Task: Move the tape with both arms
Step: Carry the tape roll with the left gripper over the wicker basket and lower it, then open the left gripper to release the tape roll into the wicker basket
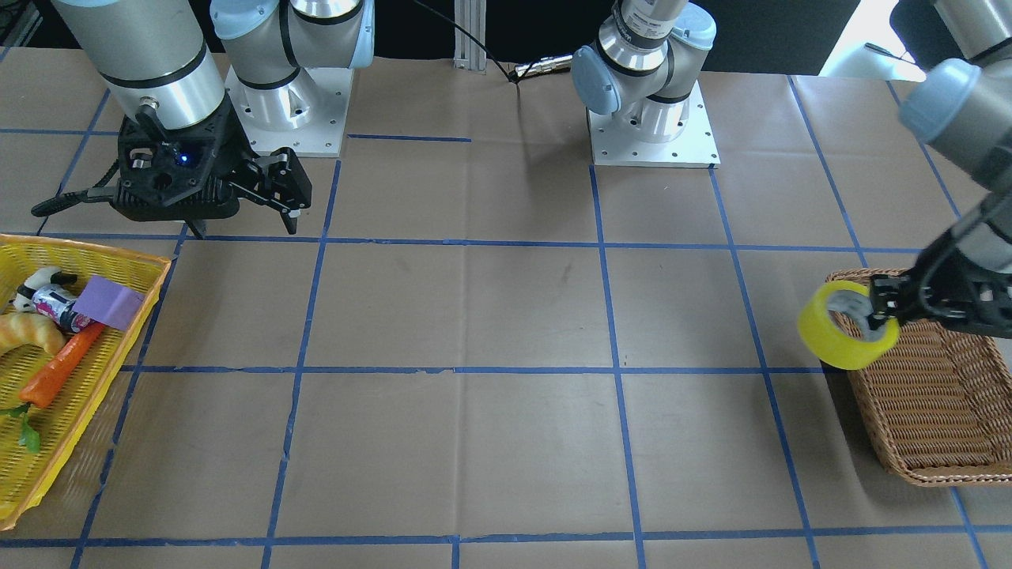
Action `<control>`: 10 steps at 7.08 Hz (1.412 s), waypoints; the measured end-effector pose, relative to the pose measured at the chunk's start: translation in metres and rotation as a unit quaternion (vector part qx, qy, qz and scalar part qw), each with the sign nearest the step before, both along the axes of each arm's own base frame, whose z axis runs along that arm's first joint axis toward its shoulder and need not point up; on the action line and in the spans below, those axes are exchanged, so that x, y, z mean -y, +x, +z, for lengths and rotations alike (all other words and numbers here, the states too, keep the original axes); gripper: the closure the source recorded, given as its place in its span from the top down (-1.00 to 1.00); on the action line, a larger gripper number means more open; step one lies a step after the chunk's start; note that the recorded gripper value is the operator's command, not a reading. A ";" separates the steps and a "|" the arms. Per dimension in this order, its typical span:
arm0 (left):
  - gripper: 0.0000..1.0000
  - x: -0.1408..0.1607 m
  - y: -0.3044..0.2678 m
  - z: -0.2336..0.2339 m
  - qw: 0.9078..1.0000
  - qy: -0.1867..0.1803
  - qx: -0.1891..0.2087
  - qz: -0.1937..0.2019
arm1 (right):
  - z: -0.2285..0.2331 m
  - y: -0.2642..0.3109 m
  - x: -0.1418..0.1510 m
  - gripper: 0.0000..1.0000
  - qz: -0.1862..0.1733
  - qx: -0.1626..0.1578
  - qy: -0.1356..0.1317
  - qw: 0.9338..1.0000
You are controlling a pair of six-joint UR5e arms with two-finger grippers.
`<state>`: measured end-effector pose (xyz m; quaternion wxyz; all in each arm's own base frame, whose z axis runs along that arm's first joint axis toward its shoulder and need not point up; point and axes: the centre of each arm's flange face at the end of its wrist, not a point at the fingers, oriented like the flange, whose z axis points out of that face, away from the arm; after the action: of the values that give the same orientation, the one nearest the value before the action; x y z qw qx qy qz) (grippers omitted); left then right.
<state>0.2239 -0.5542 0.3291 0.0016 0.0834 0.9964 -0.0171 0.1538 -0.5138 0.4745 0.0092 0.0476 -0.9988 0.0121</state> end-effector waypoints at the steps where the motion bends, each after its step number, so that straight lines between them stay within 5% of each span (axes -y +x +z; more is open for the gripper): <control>1: -0.90 0.012 0.069 -0.017 1.000 -0.001 0.003 -0.027 | -0.001 0.002 -0.001 1.00 0.000 0.000 0.001 1.000; 2: -0.57 0.018 0.115 -0.039 0.999 0.005 -0.002 -0.039 | -0.003 0.003 -0.001 1.00 0.000 0.001 0.003 1.000; 3: 0.46 0.018 0.134 -0.058 0.999 0.013 -0.009 -0.039 | -0.005 0.003 0.000 1.00 0.001 0.000 0.004 1.000; 4: 0.99 0.017 0.140 -0.070 0.999 0.015 -0.012 -0.038 | -0.006 0.003 0.000 1.00 0.000 0.000 0.006 1.000; 8: 1.00 0.017 0.127 -0.046 1.000 0.013 -0.006 -0.024 | -0.009 0.003 0.000 1.00 0.000 0.001 0.009 1.000; 10: 1.00 0.017 0.043 0.024 0.999 0.034 -0.022 0.017 | -0.012 0.003 0.000 1.00 0.000 0.001 0.011 1.000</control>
<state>0.2665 -0.5715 0.3528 -0.0229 0.0665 0.9974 0.0152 0.1565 -0.5142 0.4629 0.0081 0.0476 -0.9988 0.0008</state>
